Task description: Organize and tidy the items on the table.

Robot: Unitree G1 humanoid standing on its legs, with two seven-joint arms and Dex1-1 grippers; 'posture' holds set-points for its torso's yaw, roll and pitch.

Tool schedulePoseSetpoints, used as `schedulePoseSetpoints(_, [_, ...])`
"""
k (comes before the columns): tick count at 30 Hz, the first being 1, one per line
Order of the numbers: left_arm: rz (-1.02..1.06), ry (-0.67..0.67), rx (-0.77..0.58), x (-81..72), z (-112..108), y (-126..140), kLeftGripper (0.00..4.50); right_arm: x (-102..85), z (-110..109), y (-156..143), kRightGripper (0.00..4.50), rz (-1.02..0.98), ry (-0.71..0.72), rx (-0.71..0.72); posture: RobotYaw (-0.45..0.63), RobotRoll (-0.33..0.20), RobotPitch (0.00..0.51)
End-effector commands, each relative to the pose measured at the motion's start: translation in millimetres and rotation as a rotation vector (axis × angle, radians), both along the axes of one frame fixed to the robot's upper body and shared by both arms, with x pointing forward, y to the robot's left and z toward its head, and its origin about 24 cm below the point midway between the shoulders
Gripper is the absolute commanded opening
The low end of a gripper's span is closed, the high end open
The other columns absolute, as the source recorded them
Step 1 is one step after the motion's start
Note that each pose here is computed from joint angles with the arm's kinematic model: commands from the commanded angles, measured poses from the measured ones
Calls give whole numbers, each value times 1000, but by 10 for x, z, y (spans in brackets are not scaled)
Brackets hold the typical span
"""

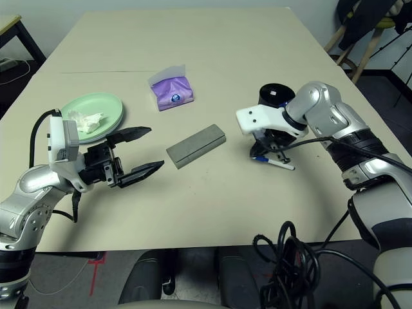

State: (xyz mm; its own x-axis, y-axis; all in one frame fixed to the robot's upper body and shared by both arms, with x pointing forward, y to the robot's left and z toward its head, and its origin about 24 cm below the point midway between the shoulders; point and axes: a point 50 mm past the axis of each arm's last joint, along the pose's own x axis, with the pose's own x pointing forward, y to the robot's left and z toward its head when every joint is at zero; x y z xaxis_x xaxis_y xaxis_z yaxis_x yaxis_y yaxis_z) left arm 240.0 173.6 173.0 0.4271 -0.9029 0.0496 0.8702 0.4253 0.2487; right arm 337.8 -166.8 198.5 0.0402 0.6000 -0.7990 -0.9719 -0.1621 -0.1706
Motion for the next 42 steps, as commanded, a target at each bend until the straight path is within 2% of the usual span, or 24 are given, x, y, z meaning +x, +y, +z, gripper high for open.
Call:
schedulePoseSetpoints(1, [-18, -5, 6, -6, -4, -34, 4500, -3, 207, 164, 30, -32, -16, 185, 34, 0, 133])
schedulePoseSetpoints(10, [-19, -4, 8, -2, -2, -37, 4500, 43, 534, 368, 30, -157, -183, 595, 34, 0, 134])
schedulePoseSetpoints(15, [-24, -4, 8, 5, -2, -39, 4500, 86, 719, 353, 30, -231, -397, 888, 23, 0, 133])
schedulePoseSetpoints(18, [-27, -4, 8, 8, -4, -45, 4500, 93, 742, 329, 30, -250, -448, 921, 23, 0, 133])
schedulePoseSetpoints(21, [-30, -4, 8, 15, -8, -51, 4500, 82, 841, 281, 30, -280, -564, 1056, 16, 0, 132])
schedulePoseSetpoints(24, [-31, -5, 8, 18, -9, -57, 4500, 64, 940, 207, 30, -323, -685, 1132, 16, 0, 132])
schedulePoseSetpoints(29, [-32, -2, 8, 17, -19, -59, 4500, -3, 1041, 79, 30, -375, -828, 1196, 14, 0, 130])
schedulePoseSetpoints(36, [-39, 1, 14, 44, -28, -51, 4500, -99, 1086, -260, 30, -466, -1050, 1170, -3, 0, 135])
schedulePoseSetpoints(39, [-46, 2, 16, 46, -37, -47, 4500, -75, 1048, -418, 30, -585, -1144, 1121, -13, 0, 137])
schedulePoseSetpoints(42, [-51, 3, 16, 54, -49, -49, 4500, -49, 920, -525, 30, -681, -1188, 1056, -21, 0, 135])
